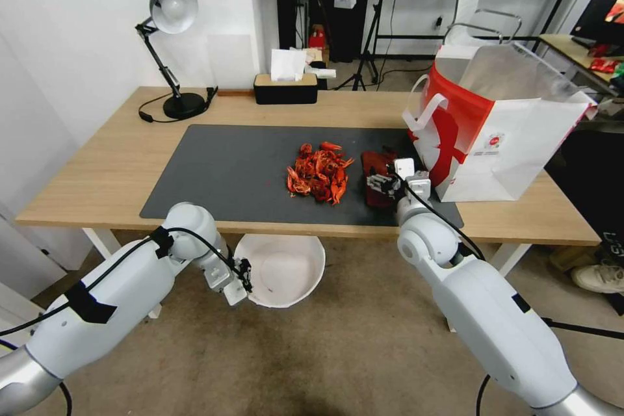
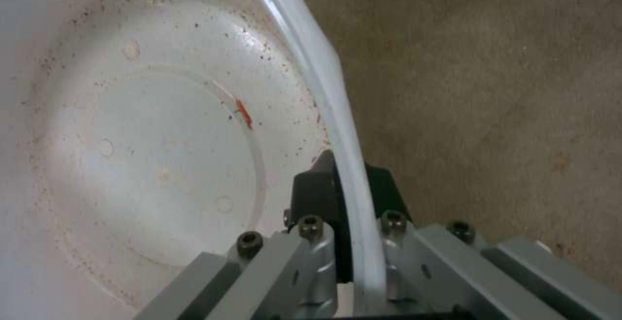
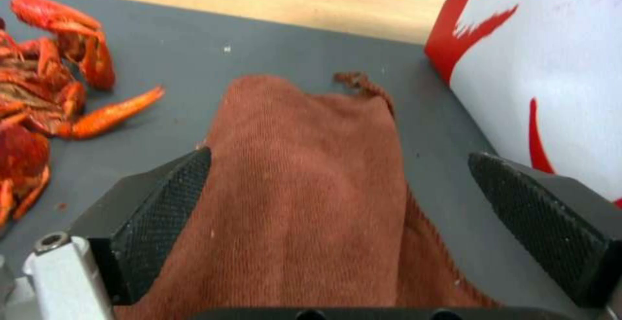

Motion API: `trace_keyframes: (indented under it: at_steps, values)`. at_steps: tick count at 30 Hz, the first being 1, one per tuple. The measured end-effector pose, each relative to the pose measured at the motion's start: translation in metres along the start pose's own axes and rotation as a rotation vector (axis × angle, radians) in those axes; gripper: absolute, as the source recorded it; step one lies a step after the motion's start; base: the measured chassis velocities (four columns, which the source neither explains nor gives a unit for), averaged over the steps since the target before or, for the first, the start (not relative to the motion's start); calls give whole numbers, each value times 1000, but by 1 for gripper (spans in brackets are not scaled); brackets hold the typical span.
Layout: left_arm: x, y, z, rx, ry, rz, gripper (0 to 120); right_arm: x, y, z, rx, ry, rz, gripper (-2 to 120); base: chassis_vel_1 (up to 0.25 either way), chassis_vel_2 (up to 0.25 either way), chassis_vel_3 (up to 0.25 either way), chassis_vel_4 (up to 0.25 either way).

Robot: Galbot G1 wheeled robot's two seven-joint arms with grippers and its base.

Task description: Sweep shrimp from table into container with towel, then put container into takeout bag.

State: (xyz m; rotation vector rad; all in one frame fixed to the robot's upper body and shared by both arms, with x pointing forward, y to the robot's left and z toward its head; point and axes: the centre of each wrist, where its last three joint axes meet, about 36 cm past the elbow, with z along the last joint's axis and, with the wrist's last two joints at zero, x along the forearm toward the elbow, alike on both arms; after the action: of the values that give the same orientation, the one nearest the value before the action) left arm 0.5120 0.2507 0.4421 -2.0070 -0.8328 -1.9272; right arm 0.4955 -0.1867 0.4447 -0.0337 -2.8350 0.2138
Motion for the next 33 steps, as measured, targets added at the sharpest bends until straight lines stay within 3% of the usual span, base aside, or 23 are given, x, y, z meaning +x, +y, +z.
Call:
trace_keyframes:
  at_steps: [10, 13, 27, 33]
  values:
    - [-1, -3, 3, 4, -6, -3, 0, -2, 8, 5, -29, 50, 9, 100, 0, 0, 0, 0]
    - [-1, -3, 2, 2, -10, -5, 0, -3, 8, 5, -47, 63, 10, 93, 0, 0, 0, 0]
    - [4, -17, 7, -1, -8, 0, 0, -1, 12, 5, -102, 76, 6, 43, 0, 0, 0, 0]
    - [3, -15, 5, -5, -16, -11, 0, 0, 12, 5, -112, 84, 8, 22, 0, 0, 0, 0]
